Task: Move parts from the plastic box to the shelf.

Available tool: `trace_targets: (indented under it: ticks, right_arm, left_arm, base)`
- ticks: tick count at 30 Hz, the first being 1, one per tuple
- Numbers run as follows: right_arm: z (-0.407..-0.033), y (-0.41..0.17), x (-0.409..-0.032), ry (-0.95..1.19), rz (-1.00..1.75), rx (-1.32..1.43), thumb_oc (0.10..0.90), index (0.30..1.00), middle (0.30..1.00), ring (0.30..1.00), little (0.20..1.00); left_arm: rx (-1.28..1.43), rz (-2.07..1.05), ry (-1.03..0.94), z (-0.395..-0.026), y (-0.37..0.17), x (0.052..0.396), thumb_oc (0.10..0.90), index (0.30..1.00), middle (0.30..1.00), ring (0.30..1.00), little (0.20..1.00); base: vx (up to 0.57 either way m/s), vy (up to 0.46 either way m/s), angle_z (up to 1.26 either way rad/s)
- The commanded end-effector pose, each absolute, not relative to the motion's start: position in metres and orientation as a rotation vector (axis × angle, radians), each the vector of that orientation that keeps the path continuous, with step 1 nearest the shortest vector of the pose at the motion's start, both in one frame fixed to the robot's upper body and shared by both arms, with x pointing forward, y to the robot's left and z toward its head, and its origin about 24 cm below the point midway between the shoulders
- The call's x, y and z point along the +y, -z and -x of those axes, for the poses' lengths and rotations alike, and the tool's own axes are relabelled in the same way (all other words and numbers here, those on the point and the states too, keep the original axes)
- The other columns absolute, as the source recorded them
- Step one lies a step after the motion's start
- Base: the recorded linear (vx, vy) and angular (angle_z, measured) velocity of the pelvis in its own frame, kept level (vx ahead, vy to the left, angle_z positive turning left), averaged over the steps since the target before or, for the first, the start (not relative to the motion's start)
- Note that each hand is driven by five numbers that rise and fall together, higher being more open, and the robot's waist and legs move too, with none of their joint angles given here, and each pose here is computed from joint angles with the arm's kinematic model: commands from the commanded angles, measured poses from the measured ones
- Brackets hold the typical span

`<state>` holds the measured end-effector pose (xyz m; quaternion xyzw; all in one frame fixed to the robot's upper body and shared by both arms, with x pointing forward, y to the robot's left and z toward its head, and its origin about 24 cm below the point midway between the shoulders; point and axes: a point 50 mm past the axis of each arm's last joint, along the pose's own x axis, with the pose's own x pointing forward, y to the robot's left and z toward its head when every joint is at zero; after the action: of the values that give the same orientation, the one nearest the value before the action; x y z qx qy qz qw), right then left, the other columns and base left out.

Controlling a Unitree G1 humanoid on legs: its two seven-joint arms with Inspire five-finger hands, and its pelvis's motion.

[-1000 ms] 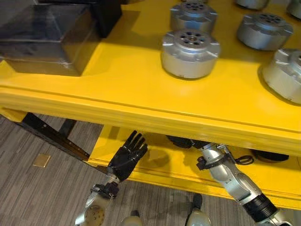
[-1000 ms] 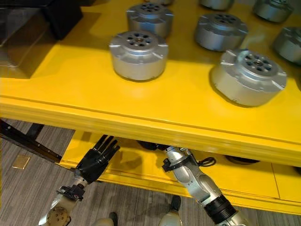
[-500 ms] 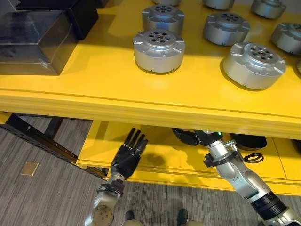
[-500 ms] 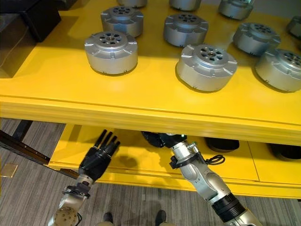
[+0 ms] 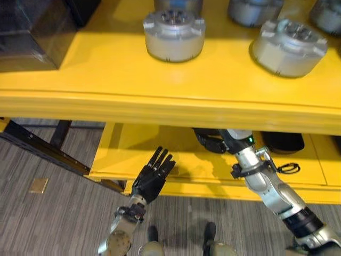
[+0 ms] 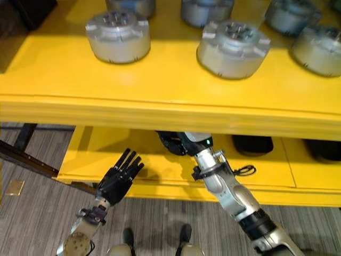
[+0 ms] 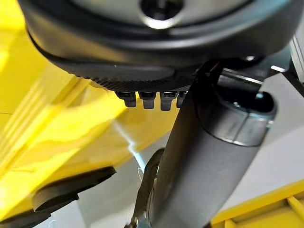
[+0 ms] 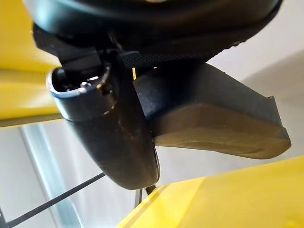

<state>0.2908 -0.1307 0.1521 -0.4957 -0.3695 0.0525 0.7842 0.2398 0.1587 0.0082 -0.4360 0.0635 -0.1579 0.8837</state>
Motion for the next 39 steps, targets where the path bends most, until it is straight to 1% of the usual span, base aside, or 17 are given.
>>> trace_targets:
  ticks: [1, 5, 7, 13, 20, 25, 31, 39]
  right_arm:
    - [-0.279, -0.224, -0.111, -0.026, 0.921, -1.145, 0.400, 0.300, 0.300, 0.300, 0.300]
    - [-0.280, -0.227, -0.109, -0.056, 0.940, -1.143, 0.400, 0.300, 0.300, 0.300, 0.300]
    - [-0.282, -0.232, -0.104, -0.087, 0.969, -1.169, 0.400, 0.300, 0.300, 0.300, 0.300]
    - [-0.288, -0.240, -0.102, -0.068, 1.003, -1.164, 0.400, 0.300, 0.300, 0.300, 0.300]
    - [-0.300, -0.252, -0.110, -0.033, 1.060, -1.114, 0.400, 0.300, 0.300, 0.300, 0.300]
    - [-0.303, -0.263, -0.117, -0.005, 1.126, -1.111, 0.400, 0.300, 0.300, 0.300, 0.300]
    - [-0.311, -0.278, -0.139, 0.070, 1.221, -1.050, 0.400, 0.300, 0.300, 0.300, 0.300]
    - [-0.331, -0.269, -0.194, 0.118, 1.386, -0.820, 0.400, 0.300, 0.300, 0.300, 0.300]
  left_arm:
    - [-0.051, 0.903, 0.426, -0.253, -0.048, 0.156, 0.900, 1.000, 1.000, 1.000, 1.000]
    - [-0.048, 0.890, 0.457, -0.253, -0.051, 0.152, 0.900, 1.000, 1.000, 1.000, 1.000]
    - [-0.085, 0.868, 0.498, -0.257, -0.061, 0.147, 0.900, 1.000, 1.000, 1.000, 1.000]
    - [-0.167, 0.858, 0.519, -0.265, -0.080, 0.146, 0.900, 1.000, 1.000, 1.000, 1.000]
    - [-0.241, 0.856, 0.561, -0.272, -0.100, 0.141, 0.900, 1.000, 1.000, 1.000, 1.000]
    - [-0.260, 0.845, 0.585, -0.272, -0.107, 0.138, 0.900, 1.000, 1.000, 1.000, 1.000]
    - [-0.284, 0.838, 0.608, -0.273, -0.114, 0.139, 0.900, 1.000, 1.000, 1.000, 1.000]
    - [-0.247, 0.780, 0.615, -0.268, -0.106, 0.149, 0.900, 1.000, 1.000, 1.000, 1.000]
  base:
    - [-0.11, -0.017, 0.10]
    - [-0.08, -0.013, 0.01]
    - [-0.21, 0.000, 0.04]
    - [-0.15, 0.006, 0.08]
    - [-0.15, -0.017, 0.03]
    - [-0.12, -0.014, 0.07]
    - [-0.10, -0.032, 0.00]
    - [0.01, -0.091, 0.01]
